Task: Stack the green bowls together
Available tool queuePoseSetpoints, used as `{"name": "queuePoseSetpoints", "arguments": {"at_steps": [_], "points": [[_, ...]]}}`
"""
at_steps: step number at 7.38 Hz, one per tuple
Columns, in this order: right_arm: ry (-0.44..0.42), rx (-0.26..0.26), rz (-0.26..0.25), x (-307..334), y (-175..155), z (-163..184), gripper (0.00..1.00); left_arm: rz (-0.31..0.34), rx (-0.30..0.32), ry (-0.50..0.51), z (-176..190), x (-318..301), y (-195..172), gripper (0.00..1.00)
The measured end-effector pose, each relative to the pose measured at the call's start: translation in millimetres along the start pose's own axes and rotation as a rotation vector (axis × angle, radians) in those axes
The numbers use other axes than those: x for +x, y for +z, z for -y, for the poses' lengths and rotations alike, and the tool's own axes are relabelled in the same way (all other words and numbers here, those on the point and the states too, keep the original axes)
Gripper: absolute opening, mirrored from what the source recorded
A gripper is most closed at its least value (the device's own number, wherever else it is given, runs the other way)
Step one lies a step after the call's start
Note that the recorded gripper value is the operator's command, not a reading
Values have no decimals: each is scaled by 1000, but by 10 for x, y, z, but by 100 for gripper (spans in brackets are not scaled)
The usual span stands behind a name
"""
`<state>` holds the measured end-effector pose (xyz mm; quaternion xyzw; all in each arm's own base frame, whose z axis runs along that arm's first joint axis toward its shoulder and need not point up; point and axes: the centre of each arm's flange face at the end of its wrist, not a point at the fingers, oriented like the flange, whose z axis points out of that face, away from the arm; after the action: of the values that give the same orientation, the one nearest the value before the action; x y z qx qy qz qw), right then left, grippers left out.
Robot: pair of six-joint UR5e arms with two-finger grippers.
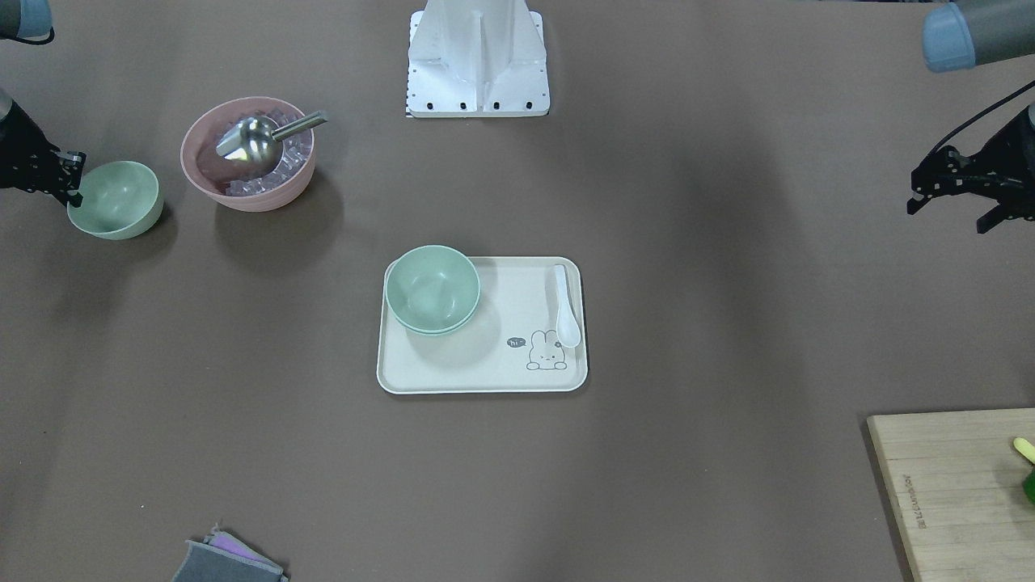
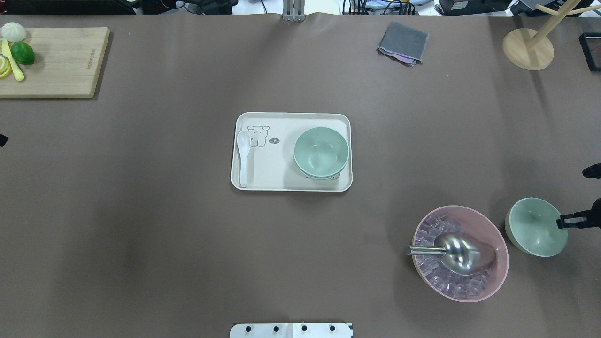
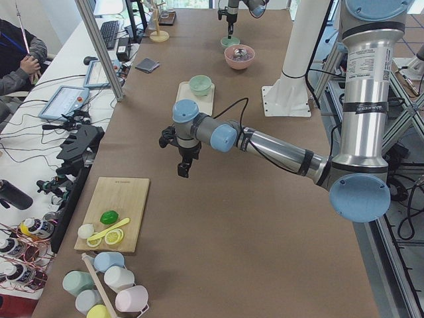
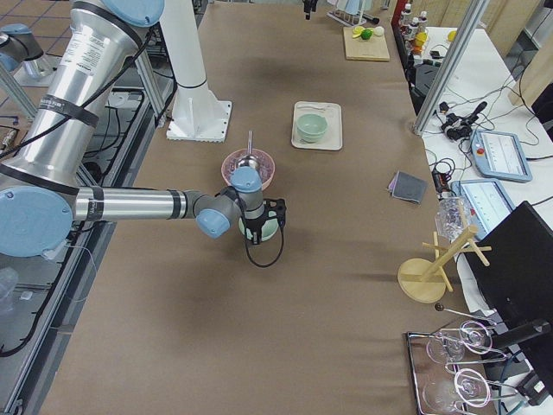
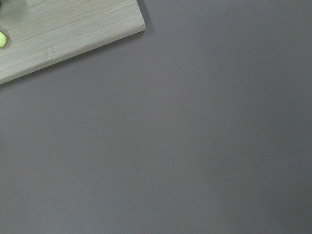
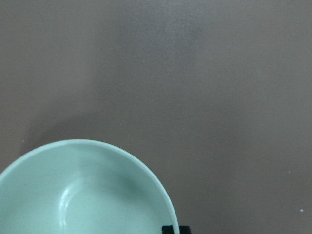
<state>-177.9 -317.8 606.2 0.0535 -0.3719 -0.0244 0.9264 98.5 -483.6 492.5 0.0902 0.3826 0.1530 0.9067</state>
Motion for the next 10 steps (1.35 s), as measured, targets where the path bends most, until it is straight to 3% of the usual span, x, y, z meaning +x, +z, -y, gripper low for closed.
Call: {"name": "queuePoseSetpoints", "arguments": {"at_steps": [2,5,8,10], "points": [[28,17,38,-78,-115,246,0,0,1,1,2,4,-4,98],[145,42,84,-563,-633,1411,0,0,0,0,-5,-5,1,98],[217,21,61,-1805,-1312,2526,0,1,-4,-3,-49,-26,10,98],[252,5,56,-2310,-1499,2703,0,2,-8,-6,-68,-41,23,98]]}}
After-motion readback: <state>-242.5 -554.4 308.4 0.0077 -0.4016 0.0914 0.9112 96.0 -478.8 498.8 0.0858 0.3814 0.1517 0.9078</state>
